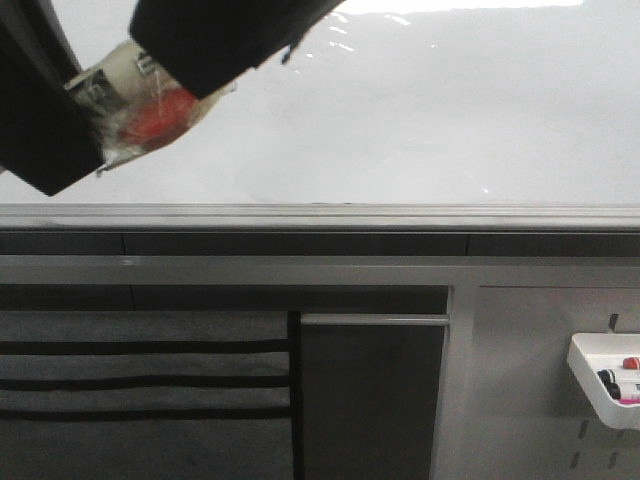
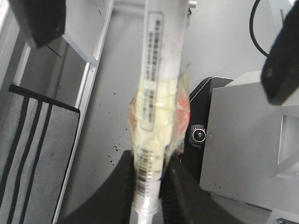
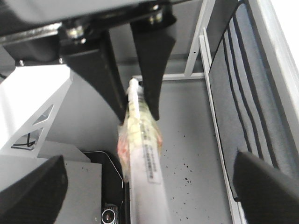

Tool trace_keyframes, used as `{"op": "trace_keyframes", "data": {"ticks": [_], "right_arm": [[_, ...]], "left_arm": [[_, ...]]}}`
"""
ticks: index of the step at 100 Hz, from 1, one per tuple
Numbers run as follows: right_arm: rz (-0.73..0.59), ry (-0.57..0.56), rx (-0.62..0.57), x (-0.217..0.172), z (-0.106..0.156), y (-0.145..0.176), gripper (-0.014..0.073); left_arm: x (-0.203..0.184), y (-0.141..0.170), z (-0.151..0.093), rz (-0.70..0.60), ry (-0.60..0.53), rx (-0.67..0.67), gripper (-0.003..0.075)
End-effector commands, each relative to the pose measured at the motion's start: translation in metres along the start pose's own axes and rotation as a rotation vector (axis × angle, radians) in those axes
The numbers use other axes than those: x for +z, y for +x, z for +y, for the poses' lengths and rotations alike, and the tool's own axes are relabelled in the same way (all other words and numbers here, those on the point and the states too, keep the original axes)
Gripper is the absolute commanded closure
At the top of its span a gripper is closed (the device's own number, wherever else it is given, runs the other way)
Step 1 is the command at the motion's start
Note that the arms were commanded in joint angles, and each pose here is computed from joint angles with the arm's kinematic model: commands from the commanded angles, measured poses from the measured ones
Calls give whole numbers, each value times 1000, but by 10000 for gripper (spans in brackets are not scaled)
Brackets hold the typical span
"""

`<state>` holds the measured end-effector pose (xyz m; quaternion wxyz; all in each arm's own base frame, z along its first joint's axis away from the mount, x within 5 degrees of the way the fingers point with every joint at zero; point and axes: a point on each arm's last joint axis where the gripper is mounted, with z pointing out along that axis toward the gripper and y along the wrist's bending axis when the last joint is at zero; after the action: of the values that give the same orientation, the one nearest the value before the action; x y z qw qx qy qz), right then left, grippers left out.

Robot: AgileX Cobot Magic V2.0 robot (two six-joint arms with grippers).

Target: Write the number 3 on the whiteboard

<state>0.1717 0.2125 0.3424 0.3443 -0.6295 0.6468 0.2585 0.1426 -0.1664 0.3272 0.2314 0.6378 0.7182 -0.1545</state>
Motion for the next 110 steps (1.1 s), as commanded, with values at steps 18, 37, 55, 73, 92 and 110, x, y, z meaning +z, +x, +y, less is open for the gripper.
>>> {"op": "trace_keyframes", "data": {"ticks": [18, 37, 55, 73, 92, 110], "right_arm": [[-91, 31, -11, -12, 1, -16, 168], [-90, 22, -29, -12, 1, -17, 204], [-95, 8, -69, -4, 7, -21, 205], [-100, 20, -68, -4, 6, -21, 228], [-96, 17, -66, -2, 5, -20, 298], [-84, 4, -63, 1, 5, -19, 300]], "left_arm": [[-14, -10, -1, -78, -40, 16, 738], [-14, -10, 0, -70, -48, 25, 738], [-14, -9, 0, -65, -53, 85, 738], [-14, -9, 0, -64, -54, 106, 738], [-14, -9, 0, -62, -56, 107, 738], [-14, -9, 0, -62, -56, 107, 738]]}}
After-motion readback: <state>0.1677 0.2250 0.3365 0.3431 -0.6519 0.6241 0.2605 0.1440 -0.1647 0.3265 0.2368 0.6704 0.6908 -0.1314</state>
